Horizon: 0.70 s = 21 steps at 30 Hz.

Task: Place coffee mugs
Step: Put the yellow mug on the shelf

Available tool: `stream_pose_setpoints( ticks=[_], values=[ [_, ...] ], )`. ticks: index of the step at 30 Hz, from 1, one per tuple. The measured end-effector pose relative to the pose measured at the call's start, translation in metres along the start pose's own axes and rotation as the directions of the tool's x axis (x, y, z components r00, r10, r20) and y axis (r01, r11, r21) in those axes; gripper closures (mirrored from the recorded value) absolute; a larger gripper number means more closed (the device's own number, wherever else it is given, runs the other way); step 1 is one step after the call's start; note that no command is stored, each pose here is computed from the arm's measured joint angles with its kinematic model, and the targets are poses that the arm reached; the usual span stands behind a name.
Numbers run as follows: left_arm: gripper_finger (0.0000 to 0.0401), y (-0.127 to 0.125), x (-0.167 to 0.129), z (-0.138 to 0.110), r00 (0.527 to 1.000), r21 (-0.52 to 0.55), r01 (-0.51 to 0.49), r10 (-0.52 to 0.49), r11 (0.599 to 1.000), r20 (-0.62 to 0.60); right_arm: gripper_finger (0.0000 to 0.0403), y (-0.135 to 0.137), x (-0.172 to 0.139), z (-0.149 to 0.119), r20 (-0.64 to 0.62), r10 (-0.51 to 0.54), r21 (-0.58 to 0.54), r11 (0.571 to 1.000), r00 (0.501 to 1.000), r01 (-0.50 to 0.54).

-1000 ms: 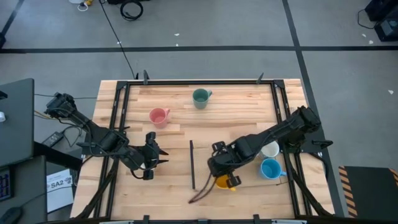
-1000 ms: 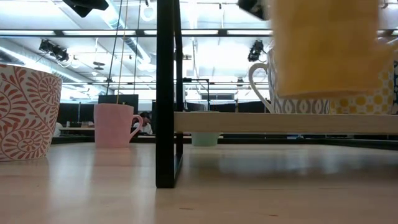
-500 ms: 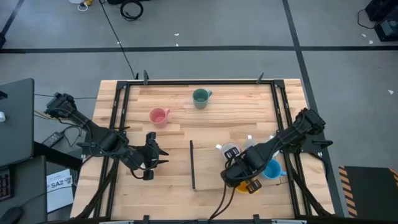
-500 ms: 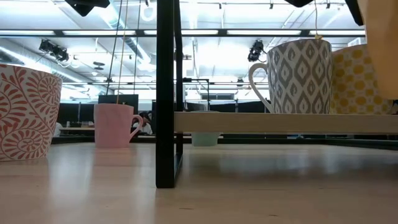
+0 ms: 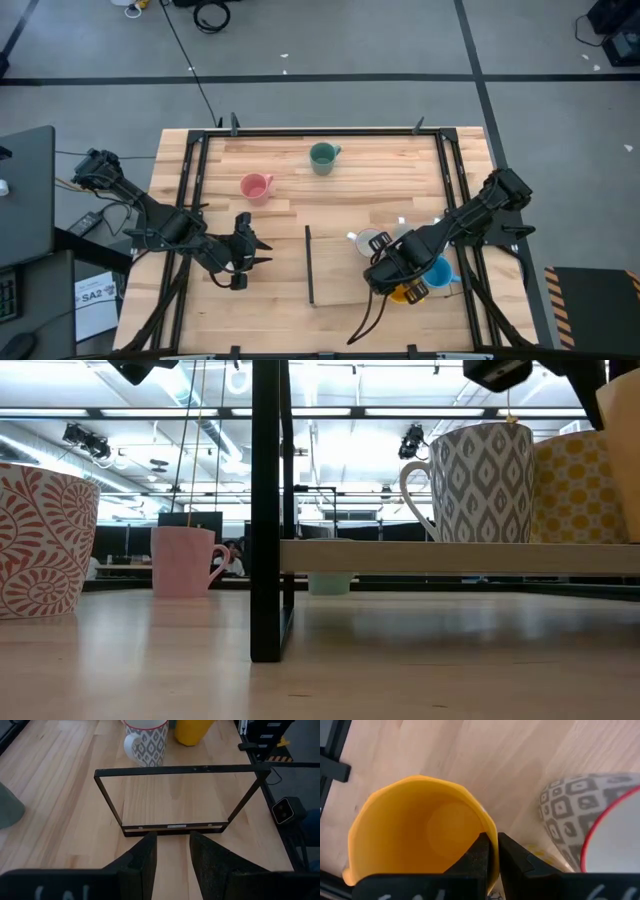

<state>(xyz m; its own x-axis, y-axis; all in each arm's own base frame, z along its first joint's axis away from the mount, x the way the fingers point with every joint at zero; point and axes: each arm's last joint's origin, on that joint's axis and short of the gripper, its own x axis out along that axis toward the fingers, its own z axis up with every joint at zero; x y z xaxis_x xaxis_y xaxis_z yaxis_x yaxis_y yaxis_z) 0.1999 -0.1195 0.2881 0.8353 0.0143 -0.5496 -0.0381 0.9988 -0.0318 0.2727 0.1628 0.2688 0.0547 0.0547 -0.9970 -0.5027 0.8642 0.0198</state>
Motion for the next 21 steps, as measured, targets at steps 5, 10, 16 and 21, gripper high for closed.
stream_pose_setpoints(
  ticks=[5, 10, 16, 21],
  values=[
    [0.0278, 0.000, 0.000, 0.000, 1.000, -0.001, 0.001, -0.001, 1.000, 0.002, 0.0370, -0.003, 0.001, -0.012, 0.046, -0.002, 0.030, 1.000, 0.999, 0.001],
    [0.0278, 0.000, 0.000, 0.001, 1.000, -0.003, 0.002, -0.002, 1.000, 0.006, 0.0369, -0.003, 0.004, -0.020, 0.081, -0.010, 0.027, 1.000, 0.997, 0.008],
    [0.0278, -0.001, 0.000, 0.002, 1.000, -0.012, 0.010, -0.009, 1.000, 0.023, 0.0367, -0.004, 0.007, -0.024, 0.061, -0.042, 0.024, 0.999, 0.997, 0.041],
    [0.0278, -0.001, 0.000, 0.003, 1.000, -0.014, 0.011, -0.011, 1.000, 0.026, 0.0362, -0.005, 0.008, -0.024, 0.061, -0.065, 0.005, 0.998, 0.996, 0.065]
  ],
)
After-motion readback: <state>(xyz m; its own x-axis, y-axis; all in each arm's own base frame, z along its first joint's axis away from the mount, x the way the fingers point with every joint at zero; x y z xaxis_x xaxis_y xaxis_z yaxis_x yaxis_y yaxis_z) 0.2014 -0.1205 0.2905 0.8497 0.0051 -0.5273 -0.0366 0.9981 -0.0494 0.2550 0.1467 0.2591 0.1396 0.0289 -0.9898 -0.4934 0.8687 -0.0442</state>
